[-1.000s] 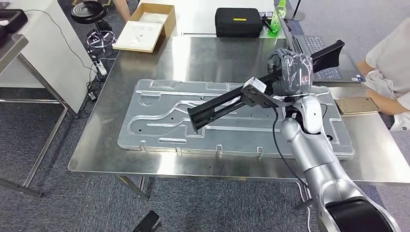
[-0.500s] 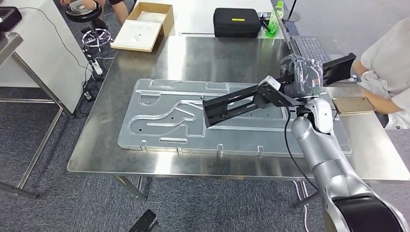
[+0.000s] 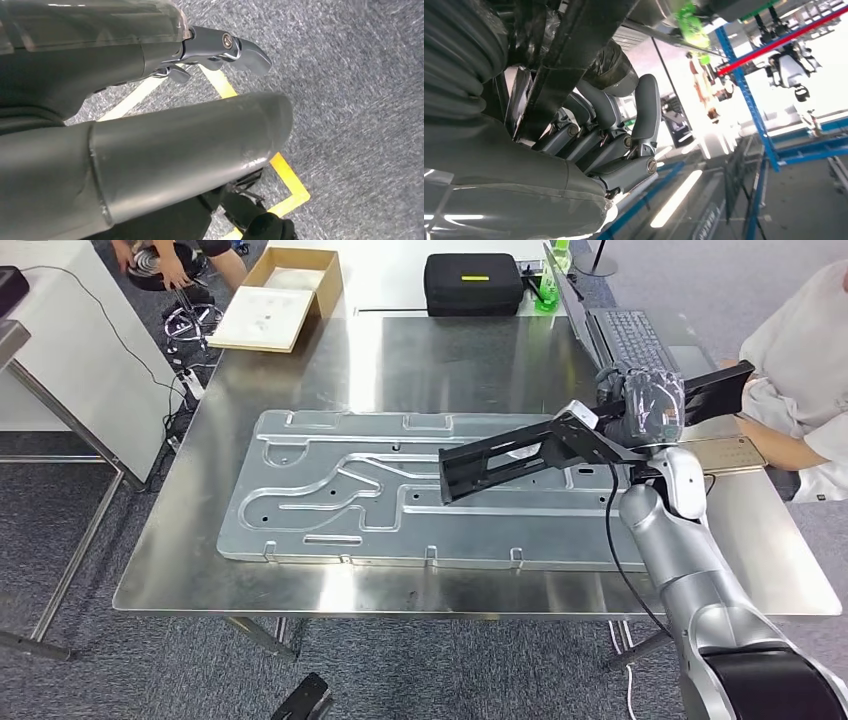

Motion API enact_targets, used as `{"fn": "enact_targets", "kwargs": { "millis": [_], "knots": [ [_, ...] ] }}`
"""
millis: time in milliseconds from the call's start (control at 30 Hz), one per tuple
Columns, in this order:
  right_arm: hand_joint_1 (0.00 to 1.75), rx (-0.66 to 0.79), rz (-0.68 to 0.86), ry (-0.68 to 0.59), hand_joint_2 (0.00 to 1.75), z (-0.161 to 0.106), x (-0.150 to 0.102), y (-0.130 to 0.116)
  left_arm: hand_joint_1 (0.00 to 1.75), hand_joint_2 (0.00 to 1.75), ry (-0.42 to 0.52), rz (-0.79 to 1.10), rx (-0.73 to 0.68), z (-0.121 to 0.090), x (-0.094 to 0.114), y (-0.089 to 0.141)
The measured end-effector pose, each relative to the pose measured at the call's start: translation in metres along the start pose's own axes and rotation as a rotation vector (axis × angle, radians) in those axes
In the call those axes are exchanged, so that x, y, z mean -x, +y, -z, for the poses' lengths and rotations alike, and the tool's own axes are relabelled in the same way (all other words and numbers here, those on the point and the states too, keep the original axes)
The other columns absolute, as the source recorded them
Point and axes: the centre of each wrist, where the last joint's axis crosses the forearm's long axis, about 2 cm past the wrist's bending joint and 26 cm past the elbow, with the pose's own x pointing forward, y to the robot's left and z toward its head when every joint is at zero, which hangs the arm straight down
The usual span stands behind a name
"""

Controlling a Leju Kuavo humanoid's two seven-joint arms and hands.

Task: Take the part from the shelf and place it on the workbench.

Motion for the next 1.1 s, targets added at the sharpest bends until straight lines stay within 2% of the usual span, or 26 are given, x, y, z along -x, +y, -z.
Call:
{"fn": "enact_targets", "kwargs": {
  "millis": [200,300,333,433,700,933,1067,1100],
  "knots": [
    [1.75,-0.039,0.012,0.016,1.75,-0.01,0.005,0.004,0.0,0.0,0.003,0.003,-0.008,-0.001,0.001,-0.001],
    [0.44,-0.088,0.05,0.04,1.75,-0.011,0.009,0.004,0.0,1.31,-0.006,0.009,-0.009,0.0,0.001,0.0],
    [0.0,-0.105,0.067,0.052,1.75,-0.011,0.011,0.003,0.0,1.31,-0.009,0.011,-0.01,0.0,0.0,0.001],
    [0.0,-0.145,0.124,0.097,1.75,-0.011,0.019,0.001,0.0,0.0,-0.009,0.014,-0.012,0.0,0.001,0.001],
    [0.0,-0.2,0.215,0.19,1.75,-0.009,0.039,-0.005,0.0,0.0,-0.003,0.008,-0.022,-0.001,0.002,0.0],
    [0.0,-0.213,0.237,0.198,1.75,-0.005,0.042,-0.007,0.0,0.0,-0.002,0.01,-0.026,-0.001,0.002,0.001],
    [0.0,-0.301,0.341,0.234,0.0,0.003,0.042,-0.009,0.0,0.0,-0.003,0.008,-0.027,-0.001,0.002,0.001],
    [0.0,-0.329,0.367,0.246,0.0,0.007,0.042,-0.01,0.0,0.0,-0.003,0.007,-0.025,-0.001,0.002,0.001]
  ]
}}
